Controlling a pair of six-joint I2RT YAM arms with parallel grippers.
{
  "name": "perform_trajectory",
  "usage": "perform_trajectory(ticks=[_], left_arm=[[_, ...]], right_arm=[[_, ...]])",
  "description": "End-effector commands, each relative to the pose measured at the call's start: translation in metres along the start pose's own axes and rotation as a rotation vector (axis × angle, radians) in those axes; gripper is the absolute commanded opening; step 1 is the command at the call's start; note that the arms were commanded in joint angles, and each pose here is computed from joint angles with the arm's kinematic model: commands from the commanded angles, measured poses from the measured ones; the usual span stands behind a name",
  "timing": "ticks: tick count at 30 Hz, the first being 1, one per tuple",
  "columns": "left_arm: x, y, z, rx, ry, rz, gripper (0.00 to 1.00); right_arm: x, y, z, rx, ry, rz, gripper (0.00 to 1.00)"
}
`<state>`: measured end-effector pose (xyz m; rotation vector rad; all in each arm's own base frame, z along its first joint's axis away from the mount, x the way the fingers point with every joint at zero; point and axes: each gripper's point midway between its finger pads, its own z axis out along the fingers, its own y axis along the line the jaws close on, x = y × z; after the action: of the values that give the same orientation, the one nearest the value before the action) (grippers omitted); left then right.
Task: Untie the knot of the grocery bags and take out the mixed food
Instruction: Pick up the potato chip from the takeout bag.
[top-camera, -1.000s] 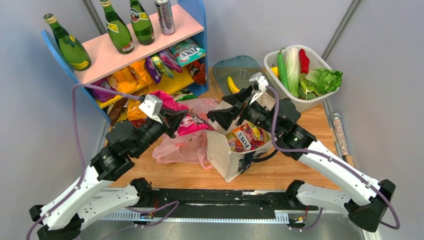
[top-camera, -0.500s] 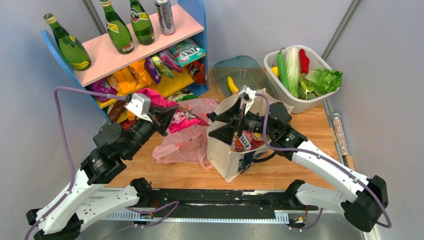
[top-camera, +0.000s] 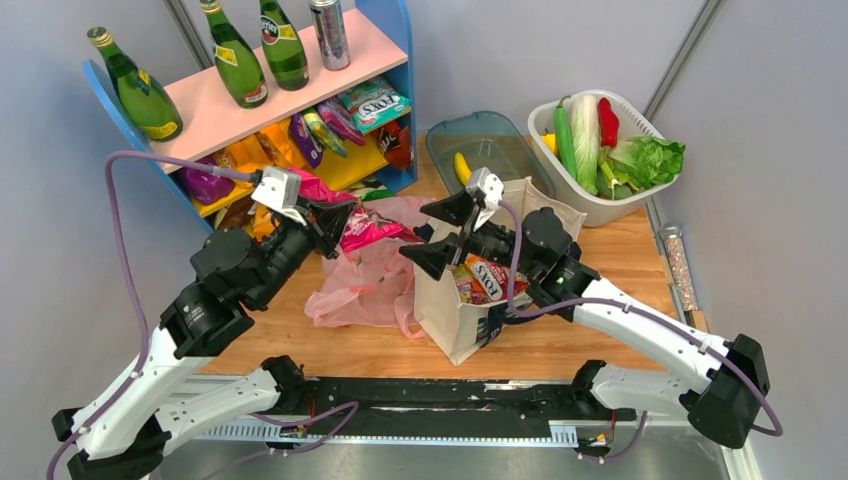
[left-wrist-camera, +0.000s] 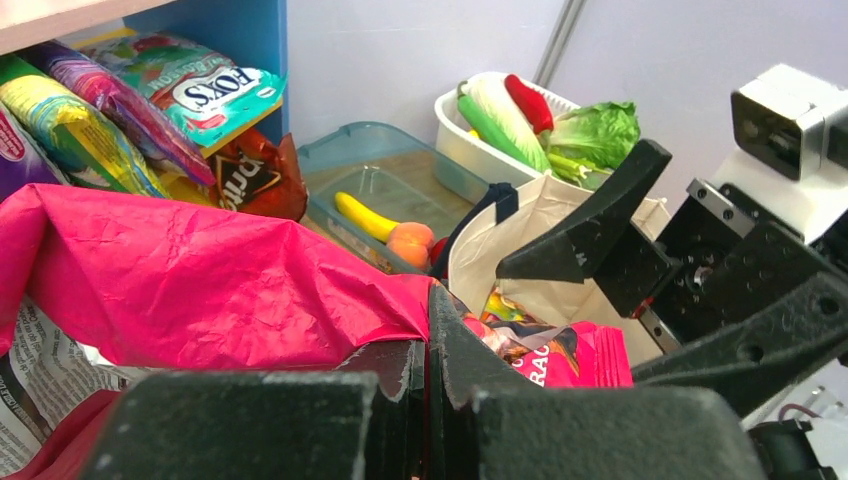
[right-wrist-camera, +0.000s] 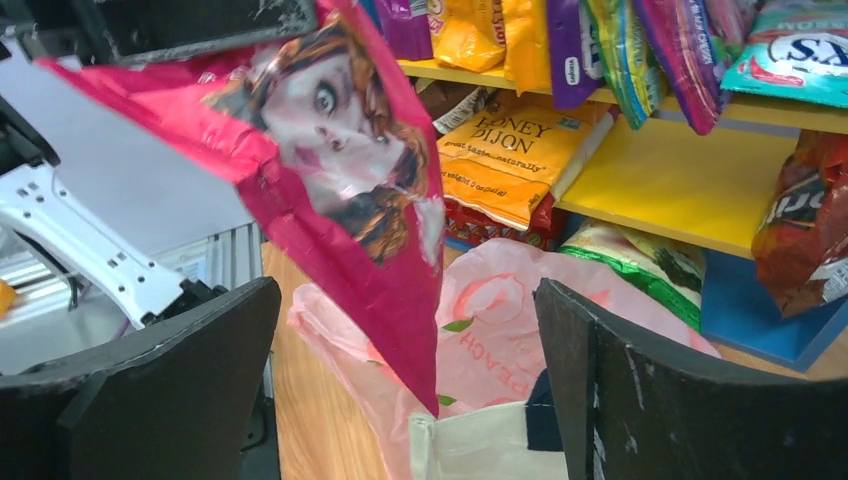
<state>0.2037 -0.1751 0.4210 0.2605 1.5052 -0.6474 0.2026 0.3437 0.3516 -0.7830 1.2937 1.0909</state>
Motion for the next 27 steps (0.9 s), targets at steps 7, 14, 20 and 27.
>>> perform_trajectory(ticks=[7,14,20,27], left_arm=[[-0.025,-0.011,0.009,0.072,-0.043,0.182,0.00],[-0.019,-0.039,0.007,0.269,-0.078,0.328,0.00],[-0.012,-0.045,0.015,0.302,-0.099,0.335,0.00],[0.003,-0.037,0.026,0.255,-0.104,0.333,0.00]], right_arm=[[-0.020,0.021,-0.018,-0.226,0.048,0.395,1.00],[-0.018,0.005,-0.013,-0.101,0.102,0.710,1.00],[-0.014,0.010,0.004,-0.112,0.081,0.787,1.00],[-0.032,0.016,0.016,-0.130,0.011,0.806,1.00]])
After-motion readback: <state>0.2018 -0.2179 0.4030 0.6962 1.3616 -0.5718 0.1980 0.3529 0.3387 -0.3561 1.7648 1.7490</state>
